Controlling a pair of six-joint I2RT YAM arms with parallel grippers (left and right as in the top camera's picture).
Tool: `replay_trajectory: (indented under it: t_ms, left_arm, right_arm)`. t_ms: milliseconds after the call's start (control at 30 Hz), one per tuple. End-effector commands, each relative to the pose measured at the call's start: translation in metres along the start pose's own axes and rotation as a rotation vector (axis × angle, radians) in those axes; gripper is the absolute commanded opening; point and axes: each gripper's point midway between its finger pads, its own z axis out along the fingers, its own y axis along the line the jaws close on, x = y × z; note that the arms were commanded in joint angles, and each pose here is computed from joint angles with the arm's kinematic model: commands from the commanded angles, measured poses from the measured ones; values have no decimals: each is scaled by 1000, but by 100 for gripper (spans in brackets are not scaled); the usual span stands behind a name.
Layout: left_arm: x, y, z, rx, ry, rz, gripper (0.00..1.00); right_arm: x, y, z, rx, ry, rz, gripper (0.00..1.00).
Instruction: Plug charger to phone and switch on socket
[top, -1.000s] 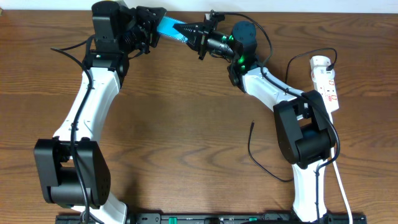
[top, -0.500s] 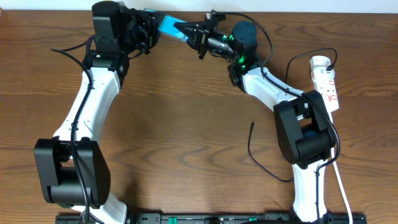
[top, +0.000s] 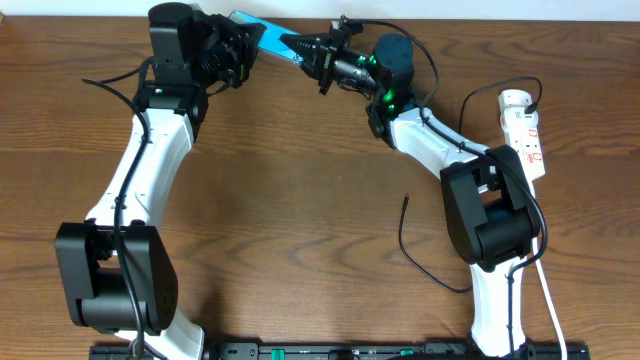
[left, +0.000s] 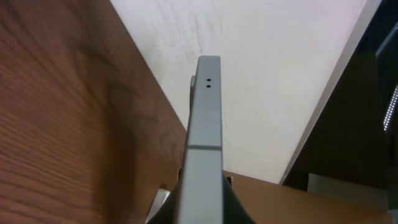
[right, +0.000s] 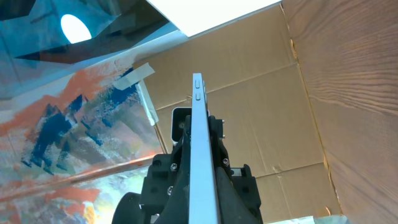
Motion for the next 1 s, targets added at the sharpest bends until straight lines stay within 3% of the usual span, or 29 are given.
replay_trajectory:
  t_ms: [0, 467, 767, 867, 967]
  left_arm:
    - [2, -11, -5, 27, -5, 18, 8]
    - [2, -12, -5, 27, -5, 19, 7]
    - [2, -12, -5, 27, -5, 19, 8]
    - [2, -12, -5, 27, -5, 19, 8]
    - [2, -12, -5, 27, -5, 19, 8]
  right_arm:
    - [10, 14, 4, -23, 6, -35, 1]
    - [13, 13, 6, -22, 9, -53, 1]
    - [13, 12, 7, -21, 11, -57, 29]
    - [14, 12, 7, -21, 12, -57, 42]
    - [14, 12, 7, -21, 11, -77, 66]
